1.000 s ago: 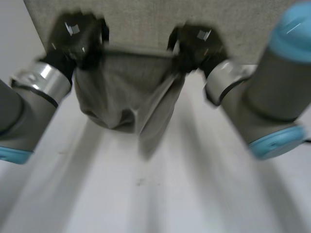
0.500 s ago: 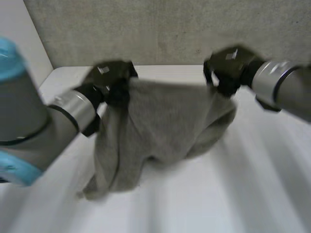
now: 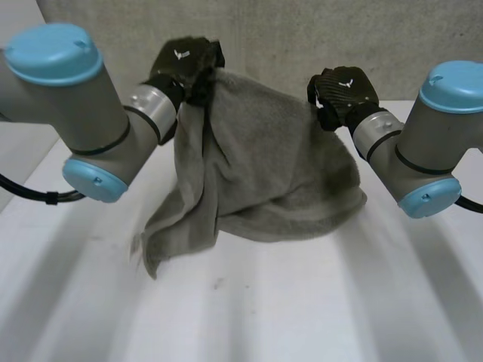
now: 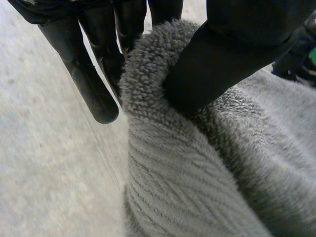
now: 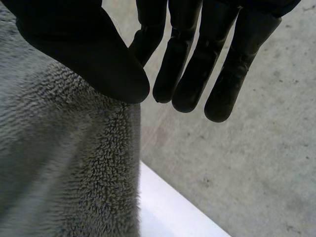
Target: Fold the towel.
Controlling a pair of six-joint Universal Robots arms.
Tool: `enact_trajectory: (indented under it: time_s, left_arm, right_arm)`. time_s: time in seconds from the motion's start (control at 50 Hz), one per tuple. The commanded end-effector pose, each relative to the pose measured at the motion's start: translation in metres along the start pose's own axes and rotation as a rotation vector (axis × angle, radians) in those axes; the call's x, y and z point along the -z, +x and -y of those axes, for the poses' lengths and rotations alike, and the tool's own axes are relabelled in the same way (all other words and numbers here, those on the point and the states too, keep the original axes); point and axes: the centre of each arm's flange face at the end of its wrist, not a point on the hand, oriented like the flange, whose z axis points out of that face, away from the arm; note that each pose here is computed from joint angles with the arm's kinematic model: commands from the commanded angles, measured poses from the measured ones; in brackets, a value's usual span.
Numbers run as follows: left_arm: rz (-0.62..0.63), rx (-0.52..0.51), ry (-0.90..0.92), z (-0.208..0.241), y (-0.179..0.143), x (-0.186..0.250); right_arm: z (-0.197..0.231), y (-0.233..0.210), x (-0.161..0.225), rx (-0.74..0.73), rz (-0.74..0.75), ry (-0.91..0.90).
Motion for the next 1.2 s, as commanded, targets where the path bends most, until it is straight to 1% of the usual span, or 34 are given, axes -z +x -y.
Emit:
enact_trajectory:
  time_s: [0.02, 0.06, 0.08, 0.1, 0.12, 0.14, 0.16, 0.18, 0.2, 0.22, 0.32, 0.42, 0.52, 0.76, 0.8, 0.98, 1.12, 1.2]
  left_arm:
    - [-0.015, 0.010, -0.038, 0.009, 0.008, 0.023]
    - [-0.023, 0.018, -0.104, 0.001, 0.014, 0.043]
    - [-0.023, 0.018, -0.104, 0.001, 0.014, 0.044]
    - [-0.026, 0.022, -0.137, -0.004, 0.016, 0.055]
    - [-0.026, 0.022, -0.138, -0.005, 0.016, 0.055]
    - [-0.029, 0.029, -0.178, -0.012, 0.019, 0.067]
    - [-0.035, 0.032, -0.206, -0.017, 0.021, 0.078]
    - [-0.035, 0.032, -0.207, -0.017, 0.022, 0.079]
    - [-0.037, 0.032, -0.225, -0.019, 0.023, 0.090]
    - [-0.040, 0.029, -0.241, -0.020, 0.025, 0.100]
    - [-0.045, 0.006, -0.257, -0.021, 0.028, 0.119]
    - [-0.047, -0.022, -0.263, -0.021, 0.029, 0.125]
    - [-0.040, -0.025, -0.271, -0.022, 0.027, 0.126]
    - [-0.036, -0.028, -0.272, -0.021, 0.026, 0.131]
    - [-0.036, -0.028, -0.270, -0.020, 0.026, 0.131]
    - [-0.024, -0.029, -0.264, -0.018, 0.022, 0.131]
    - [-0.011, -0.029, -0.261, -0.017, 0.017, 0.130]
    - [-0.011, -0.029, -0.259, -0.017, 0.017, 0.130]
  right_arm:
    - [-0.007, -0.010, 0.015, -0.043, 0.057, -0.087]
    - [-0.017, -0.017, 0.029, -0.068, 0.109, -0.170]
    - [-0.017, -0.017, 0.029, -0.068, 0.109, -0.170]
    - [-0.022, -0.021, 0.038, -0.085, 0.139, -0.216]
    - [-0.029, -0.025, 0.046, -0.103, 0.168, -0.267]
    - [-0.029, -0.025, 0.046, -0.104, 0.168, -0.268]
    - [-0.035, -0.025, 0.055, -0.124, 0.186, -0.322]
    - [-0.042, -0.024, 0.064, -0.147, 0.200, -0.376]
    - [-0.042, -0.024, 0.064, -0.147, 0.200, -0.376]
    - [-0.047, -0.022, 0.071, -0.168, 0.207, -0.424]
    - [-0.056, -0.020, 0.085, -0.203, 0.214, -0.501]
    - [-0.062, -0.017, 0.087, -0.219, 0.194, -0.513]
    - [-0.066, -0.014, 0.086, -0.214, 0.180, -0.496]
    - [-0.066, 0.023, 0.066, -0.190, 0.089, -0.433]
    - [-0.071, 0.029, 0.061, -0.189, 0.076, -0.435]
    - [-0.090, 0.031, 0.052, -0.194, 0.079, -0.460]
    - [-0.116, 0.033, 0.040, -0.203, 0.073, -0.490]
    - [-0.120, 0.033, 0.039, -0.206, 0.072, -0.494]
